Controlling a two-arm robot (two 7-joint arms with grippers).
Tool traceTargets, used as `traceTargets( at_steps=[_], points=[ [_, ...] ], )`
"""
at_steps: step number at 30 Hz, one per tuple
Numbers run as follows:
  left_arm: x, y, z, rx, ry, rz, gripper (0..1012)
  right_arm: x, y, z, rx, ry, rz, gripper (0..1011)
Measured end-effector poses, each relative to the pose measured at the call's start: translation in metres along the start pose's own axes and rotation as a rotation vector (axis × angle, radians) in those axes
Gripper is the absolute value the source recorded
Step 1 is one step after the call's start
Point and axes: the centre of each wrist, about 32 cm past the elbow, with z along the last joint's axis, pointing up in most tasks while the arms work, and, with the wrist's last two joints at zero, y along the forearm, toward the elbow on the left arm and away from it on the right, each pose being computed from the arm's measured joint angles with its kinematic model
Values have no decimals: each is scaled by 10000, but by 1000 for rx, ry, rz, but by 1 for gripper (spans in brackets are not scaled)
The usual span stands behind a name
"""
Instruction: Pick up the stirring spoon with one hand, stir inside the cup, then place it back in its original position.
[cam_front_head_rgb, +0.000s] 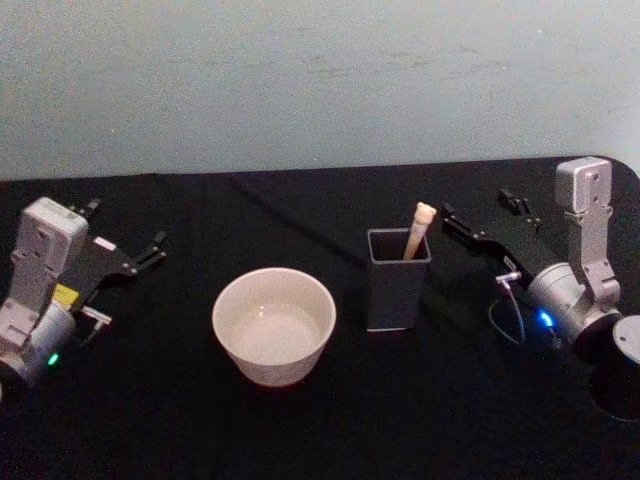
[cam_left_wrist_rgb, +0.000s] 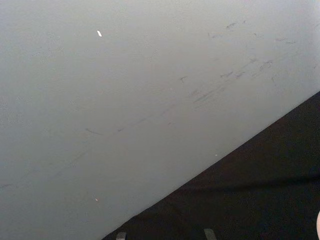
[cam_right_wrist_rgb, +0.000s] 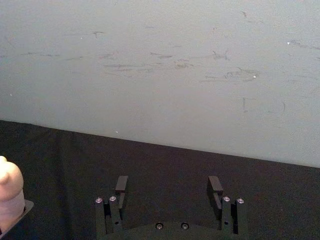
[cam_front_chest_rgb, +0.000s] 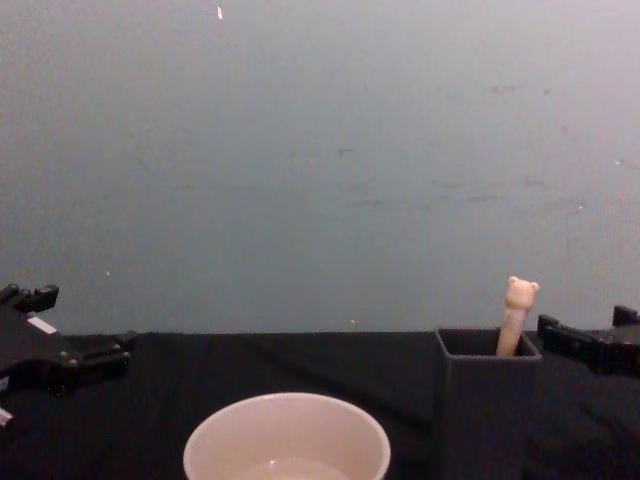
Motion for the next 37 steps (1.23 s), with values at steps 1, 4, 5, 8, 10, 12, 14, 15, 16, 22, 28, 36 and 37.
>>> traceTargets(
  at_steps=[1,4,5,8,10,12,14,15,16,22,28,36,37],
  points=[
    [0,0,0,0,0,0,1001,0,0,0,0,0,0,1002],
    [0,0,0,0,0,0,1001,0,0,1,0,0,0,1002],
    [0,0,0,0,0,0,1001,0,0,0,0,0,0,1002],
    [0,0,0,0,0,0,1001,0,0,1,0,0,0,1002],
    [0,0,0,0,0,0,1001,0,0,1,0,0,0,1002],
    [0,0,0,0,0,0,1001,0,0,1,0,0,0,1002],
    [0,0,0,0,0,0,1001,0,0,1,0,0,0,1002],
    [0,0,0,0,0,0,1001,0,0,1,0,0,0,1002],
    [0,0,0,0,0,0,1001,0,0,1,0,0,0,1002],
    [0,0,0,0,0,0,1001,0,0,1,0,0,0,1002],
    [0,0,0,0,0,0,1001,0,0,0,0,0,0,1000],
    [0,0,0,0,0,0,1001,0,0,0,0,0,0,1002],
    [0,0,0,0,0,0,1001,0,0,0,0,0,0,1002]
  ],
)
